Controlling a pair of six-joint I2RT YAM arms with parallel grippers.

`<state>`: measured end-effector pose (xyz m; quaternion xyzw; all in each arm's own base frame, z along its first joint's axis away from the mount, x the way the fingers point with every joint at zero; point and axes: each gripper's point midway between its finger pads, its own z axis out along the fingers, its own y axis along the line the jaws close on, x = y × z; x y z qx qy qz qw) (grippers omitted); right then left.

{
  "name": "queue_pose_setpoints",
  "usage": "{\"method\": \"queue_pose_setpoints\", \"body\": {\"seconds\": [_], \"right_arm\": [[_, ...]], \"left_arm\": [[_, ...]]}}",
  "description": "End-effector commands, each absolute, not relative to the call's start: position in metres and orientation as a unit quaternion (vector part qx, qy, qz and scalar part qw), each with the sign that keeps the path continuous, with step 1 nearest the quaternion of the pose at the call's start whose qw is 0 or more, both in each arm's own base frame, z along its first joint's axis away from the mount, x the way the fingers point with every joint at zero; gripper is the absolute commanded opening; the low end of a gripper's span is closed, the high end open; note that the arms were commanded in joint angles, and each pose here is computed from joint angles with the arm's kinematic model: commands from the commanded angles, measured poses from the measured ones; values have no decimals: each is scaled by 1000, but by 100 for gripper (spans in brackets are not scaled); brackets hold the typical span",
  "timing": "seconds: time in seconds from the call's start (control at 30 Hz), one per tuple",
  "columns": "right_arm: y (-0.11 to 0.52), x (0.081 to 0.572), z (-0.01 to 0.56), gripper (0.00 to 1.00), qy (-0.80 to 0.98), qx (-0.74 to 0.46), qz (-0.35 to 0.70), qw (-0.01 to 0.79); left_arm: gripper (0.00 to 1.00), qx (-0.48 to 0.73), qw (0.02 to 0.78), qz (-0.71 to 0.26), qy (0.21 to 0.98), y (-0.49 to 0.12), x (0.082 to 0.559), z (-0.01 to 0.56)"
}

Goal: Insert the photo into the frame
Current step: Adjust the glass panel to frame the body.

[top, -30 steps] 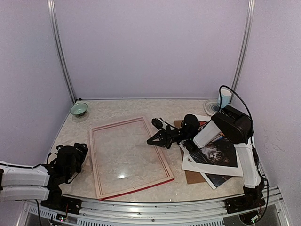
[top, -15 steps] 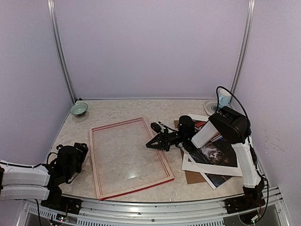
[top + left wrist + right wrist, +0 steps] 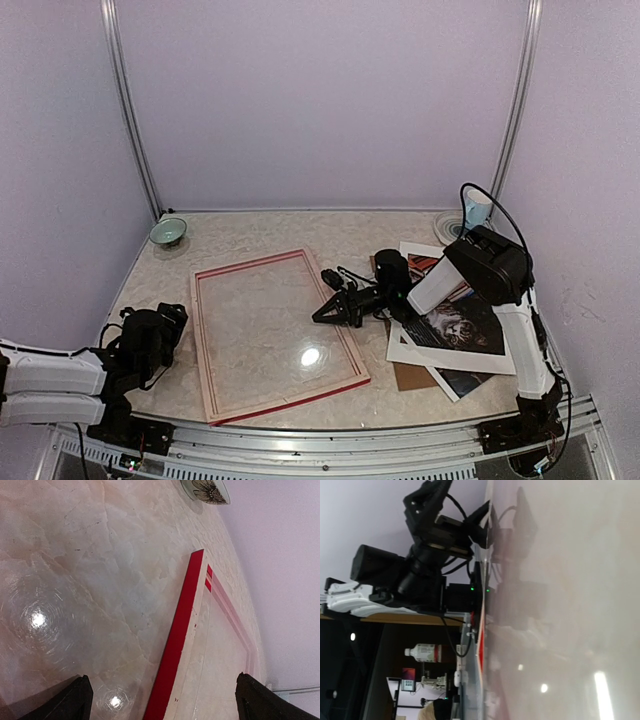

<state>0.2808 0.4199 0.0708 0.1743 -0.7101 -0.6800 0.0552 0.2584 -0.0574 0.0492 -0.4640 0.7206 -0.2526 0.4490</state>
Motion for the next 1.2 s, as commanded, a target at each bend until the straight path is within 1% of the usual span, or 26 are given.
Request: {"method": "queue_pose_setpoints", "body": {"seconds": [0.0,0.17,0.67,1.17], "right_arm": [[418,282,80,0,-714,192,-673,31],[422,278,75,0,-717,192,-669,36],[425,272,97,0,-685,180,-703,57],[433,264,88,0,-694,192,-691,64]], "left_arm": [[99,-461,429,-218,746,-51,248,29],[99,-461,428,-218,746,-52,249,29],[99,-459,424,-219,750,-54,249,26],[99,-458,417,-218,754,-55,248,20]]}}
